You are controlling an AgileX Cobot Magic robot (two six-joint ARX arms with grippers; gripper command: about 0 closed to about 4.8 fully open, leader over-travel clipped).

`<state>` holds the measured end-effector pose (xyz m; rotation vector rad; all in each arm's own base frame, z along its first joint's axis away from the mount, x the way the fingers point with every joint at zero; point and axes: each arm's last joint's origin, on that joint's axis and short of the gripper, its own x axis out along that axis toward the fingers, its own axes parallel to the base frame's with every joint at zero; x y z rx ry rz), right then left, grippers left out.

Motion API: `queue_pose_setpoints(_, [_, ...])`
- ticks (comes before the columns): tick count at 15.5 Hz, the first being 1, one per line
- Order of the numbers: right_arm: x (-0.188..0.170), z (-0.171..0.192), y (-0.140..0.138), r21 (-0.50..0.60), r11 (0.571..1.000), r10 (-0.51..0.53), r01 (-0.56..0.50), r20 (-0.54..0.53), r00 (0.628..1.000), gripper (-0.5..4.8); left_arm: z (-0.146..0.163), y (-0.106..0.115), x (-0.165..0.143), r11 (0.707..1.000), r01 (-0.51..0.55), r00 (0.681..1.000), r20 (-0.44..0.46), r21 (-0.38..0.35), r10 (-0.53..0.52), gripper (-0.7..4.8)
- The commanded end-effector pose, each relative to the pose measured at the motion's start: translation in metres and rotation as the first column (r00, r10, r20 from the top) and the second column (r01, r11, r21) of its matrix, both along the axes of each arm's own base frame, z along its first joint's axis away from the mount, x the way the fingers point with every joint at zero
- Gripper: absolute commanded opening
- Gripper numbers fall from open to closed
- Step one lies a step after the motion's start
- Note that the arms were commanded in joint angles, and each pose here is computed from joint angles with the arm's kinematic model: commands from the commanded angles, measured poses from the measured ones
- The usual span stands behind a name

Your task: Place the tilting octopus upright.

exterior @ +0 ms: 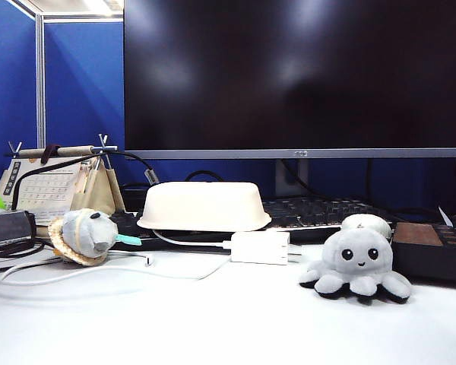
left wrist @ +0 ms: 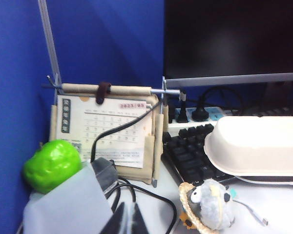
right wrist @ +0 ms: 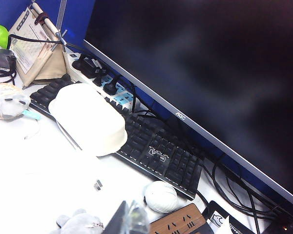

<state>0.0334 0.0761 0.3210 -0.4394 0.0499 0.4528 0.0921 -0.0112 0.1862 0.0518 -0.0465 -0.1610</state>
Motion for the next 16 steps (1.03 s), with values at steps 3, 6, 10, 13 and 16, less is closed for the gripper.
queue_pose_setpoints(3, [0.0, 0.0016, 0.0, 0.016, 1.0, -0.002, 0.002, 0.0, 1.0, -0.06, -0.0109, -0.0001, 0.0026, 1.0, -0.004, 1.0, -0.021, 0.002, 0.004, 0.22])
queue_pose_setpoints(6, [0.0, 0.0016, 0.0, 0.016, 1.0, -0.002, 0.002, 0.0, 1.0, -0.06, -0.0137, -0.0001, 0.0026, 1.0, -0.004, 0.999, -0.049, 0.005, 0.004, 0.22])
queue_pose_setpoints(10, [0.0, 0.0016, 0.0, 0.016, 1.0, -0.002, 0.002, 0.0, 1.0, -0.06, -0.0138, -0.0001, 0.0026, 1.0, -0.004, 0.999, -0.051, 0.005, 0.004, 0.22])
queue_pose_setpoints(13, [0.0, 0.0016, 0.0, 0.017, 1.0, -0.002, 0.002, 0.0, 1.0, -0.06, -0.0138, -0.0001, 0.0026, 1.0, -0.004, 0.999, -0.051, 0.005, 0.004, 0.22])
queue_pose_setpoints(16, [0.0018, 0.0031, -0.0003, 0.079, 0.997, -0.02, 0.022, -0.021, 1.0, -0.06, -0.0138, -0.0001, 0.0026, 1.0, -0.004, 0.999, -0.051, 0.005, 0.004, 0.22])
